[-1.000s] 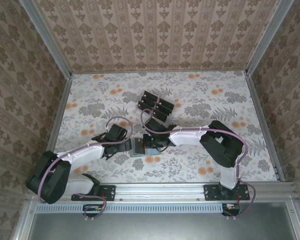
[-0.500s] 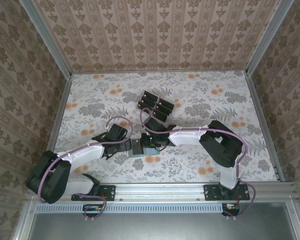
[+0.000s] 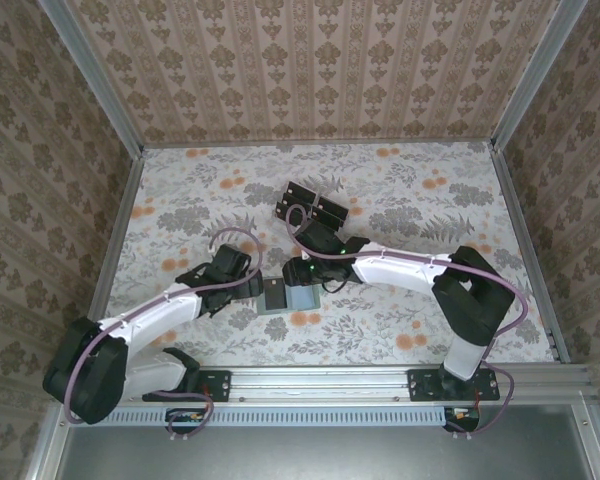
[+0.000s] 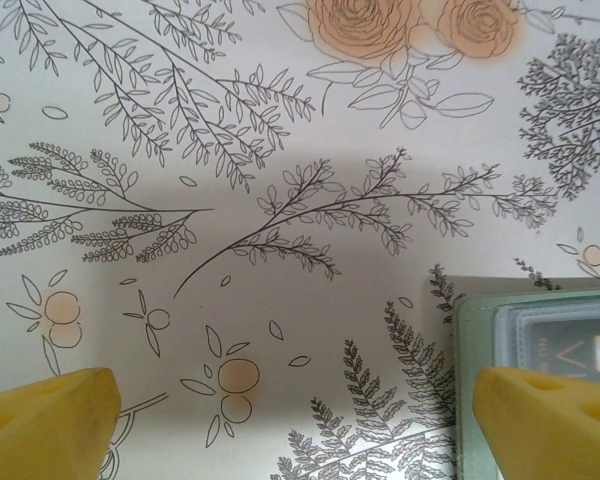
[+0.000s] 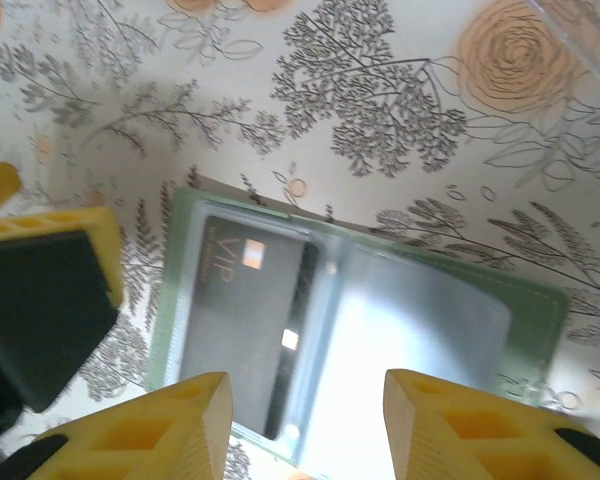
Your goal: Put the credit cards into the card holder
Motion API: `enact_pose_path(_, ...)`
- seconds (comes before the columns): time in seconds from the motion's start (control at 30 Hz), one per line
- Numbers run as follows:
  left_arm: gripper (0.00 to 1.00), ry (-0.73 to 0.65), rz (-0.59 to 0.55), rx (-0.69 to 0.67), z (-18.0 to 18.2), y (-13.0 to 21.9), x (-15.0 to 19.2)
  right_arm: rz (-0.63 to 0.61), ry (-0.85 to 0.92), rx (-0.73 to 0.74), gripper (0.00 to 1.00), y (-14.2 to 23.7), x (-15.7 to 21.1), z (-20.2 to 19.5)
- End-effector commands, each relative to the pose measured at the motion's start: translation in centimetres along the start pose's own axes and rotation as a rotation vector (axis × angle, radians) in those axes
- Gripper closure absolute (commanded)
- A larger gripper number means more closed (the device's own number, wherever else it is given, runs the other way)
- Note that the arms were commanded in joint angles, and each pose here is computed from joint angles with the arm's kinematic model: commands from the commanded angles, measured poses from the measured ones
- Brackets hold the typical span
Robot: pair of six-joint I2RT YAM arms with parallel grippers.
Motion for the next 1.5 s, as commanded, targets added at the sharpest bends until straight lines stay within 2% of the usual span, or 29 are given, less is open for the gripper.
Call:
enact_pose_path(0.0,0.00,-0.010,-0.001,0.012,-0.3,0.8,-0.4,0.031,0.077,0.054,0.53,-0.2,-0.1,-0.2)
enact_pose_path(0.3,0.00,-0.028,0.006,0.013,-1.2,0.6,-0.6,0.067,0.100,0.097,0.53,-2.3,0.0,-0.9)
enact_pose_path(0.7,0.00,-0.041,0.005,0.023,-1.8,0.3,-0.9,0.083,0.092,0.227,0.52,-4.6,0.8,-3.7)
enact_pose_path(0.8,0.00,-0.043,0.005,0.023,-1.8,0.2,-0.8,0.080,0.072,0.226,0.45,-4.4,1.1,-3.9)
enact_pose_path(0.9,0.00,-0.045,0.006,0.023,-1.8,0.1,-0.8,0.077,0.054,0.225,0.44,-4.2,1.2,-4.0)
enact_pose_path(1.47,0.00,-0.063,0.011,0.039,-2.3,-0.5,-1.3,0.010,0.050,0.097,0.43,-1.4,0.3,-2.0)
Point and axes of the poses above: each hand's point on the last joint's axis, 136 mm out from that joint toward the fingers, its own y axis back along the fingers, its own z axis along the line the jaws close on, x = y × z, the point moved 9 cm from there along y, back along the fingers, and after that the axes turned 12 degrees about -y, right-handed, at the moved point
